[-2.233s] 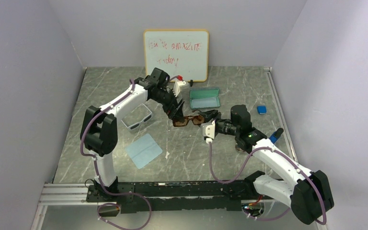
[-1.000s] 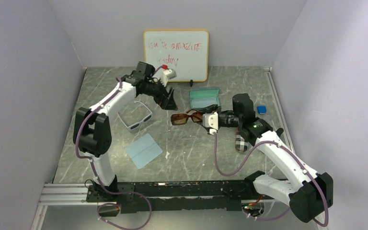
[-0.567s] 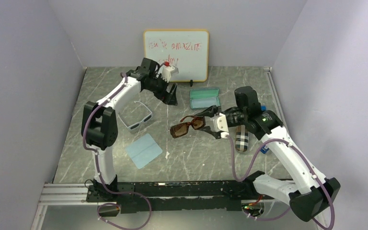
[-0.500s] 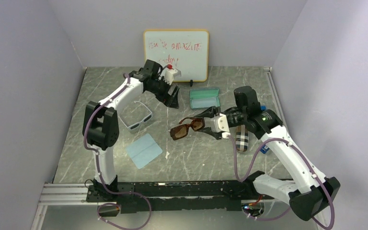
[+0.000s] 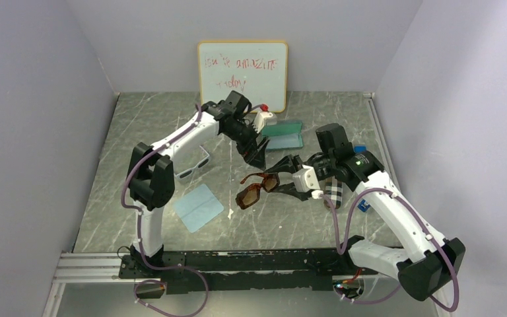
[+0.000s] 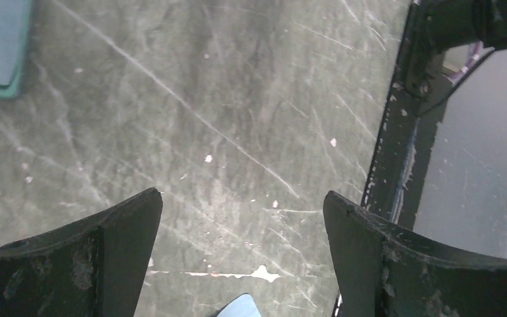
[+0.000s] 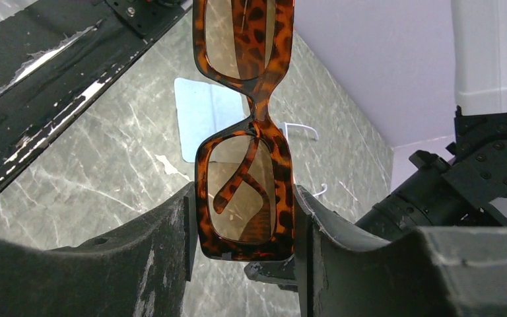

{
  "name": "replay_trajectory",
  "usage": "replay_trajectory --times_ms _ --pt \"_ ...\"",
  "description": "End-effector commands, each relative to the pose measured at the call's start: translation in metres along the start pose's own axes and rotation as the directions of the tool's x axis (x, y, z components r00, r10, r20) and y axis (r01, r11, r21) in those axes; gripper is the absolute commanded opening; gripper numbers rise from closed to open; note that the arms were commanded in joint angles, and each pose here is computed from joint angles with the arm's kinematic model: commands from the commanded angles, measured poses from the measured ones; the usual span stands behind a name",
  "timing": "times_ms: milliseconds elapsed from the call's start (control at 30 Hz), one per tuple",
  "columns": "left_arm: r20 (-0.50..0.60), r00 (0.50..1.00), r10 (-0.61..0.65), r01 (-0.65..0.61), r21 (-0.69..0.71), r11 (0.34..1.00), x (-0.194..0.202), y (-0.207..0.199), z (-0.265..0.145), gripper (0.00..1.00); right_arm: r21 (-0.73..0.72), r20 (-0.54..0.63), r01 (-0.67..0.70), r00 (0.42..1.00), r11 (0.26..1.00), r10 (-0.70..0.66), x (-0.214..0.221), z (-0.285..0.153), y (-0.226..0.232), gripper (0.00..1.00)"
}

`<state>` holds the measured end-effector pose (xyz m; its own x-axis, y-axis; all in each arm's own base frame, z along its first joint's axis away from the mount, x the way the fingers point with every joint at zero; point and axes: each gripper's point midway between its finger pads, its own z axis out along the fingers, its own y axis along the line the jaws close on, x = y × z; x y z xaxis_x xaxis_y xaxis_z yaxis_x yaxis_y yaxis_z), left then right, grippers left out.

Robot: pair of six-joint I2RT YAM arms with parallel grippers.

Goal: Organize the sunglasses
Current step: Fold the sunglasses at the center of the board.

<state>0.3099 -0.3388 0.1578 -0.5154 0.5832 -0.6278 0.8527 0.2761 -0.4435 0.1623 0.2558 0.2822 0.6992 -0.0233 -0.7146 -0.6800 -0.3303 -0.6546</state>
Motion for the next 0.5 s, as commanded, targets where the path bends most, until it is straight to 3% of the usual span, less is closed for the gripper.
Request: replay_trajectory --times_ms 0,467 --pt "-0.001 0.999 0.04 -0.039 0.14 0.989 -0.002 -0.03 -0.001 0.96 -0.01 0.032 0.06 0.998 0.998 -0.06 -0.002 0.003 0.006 0.24" --pt "-0.003 0.996 0.088 -0.084 0.267 0.96 0.007 -0.07 -0.008 0.97 0.016 -0.123 0.112 0.986 0.994 -0.11 0.033 -0.001 -0.004 0.2"
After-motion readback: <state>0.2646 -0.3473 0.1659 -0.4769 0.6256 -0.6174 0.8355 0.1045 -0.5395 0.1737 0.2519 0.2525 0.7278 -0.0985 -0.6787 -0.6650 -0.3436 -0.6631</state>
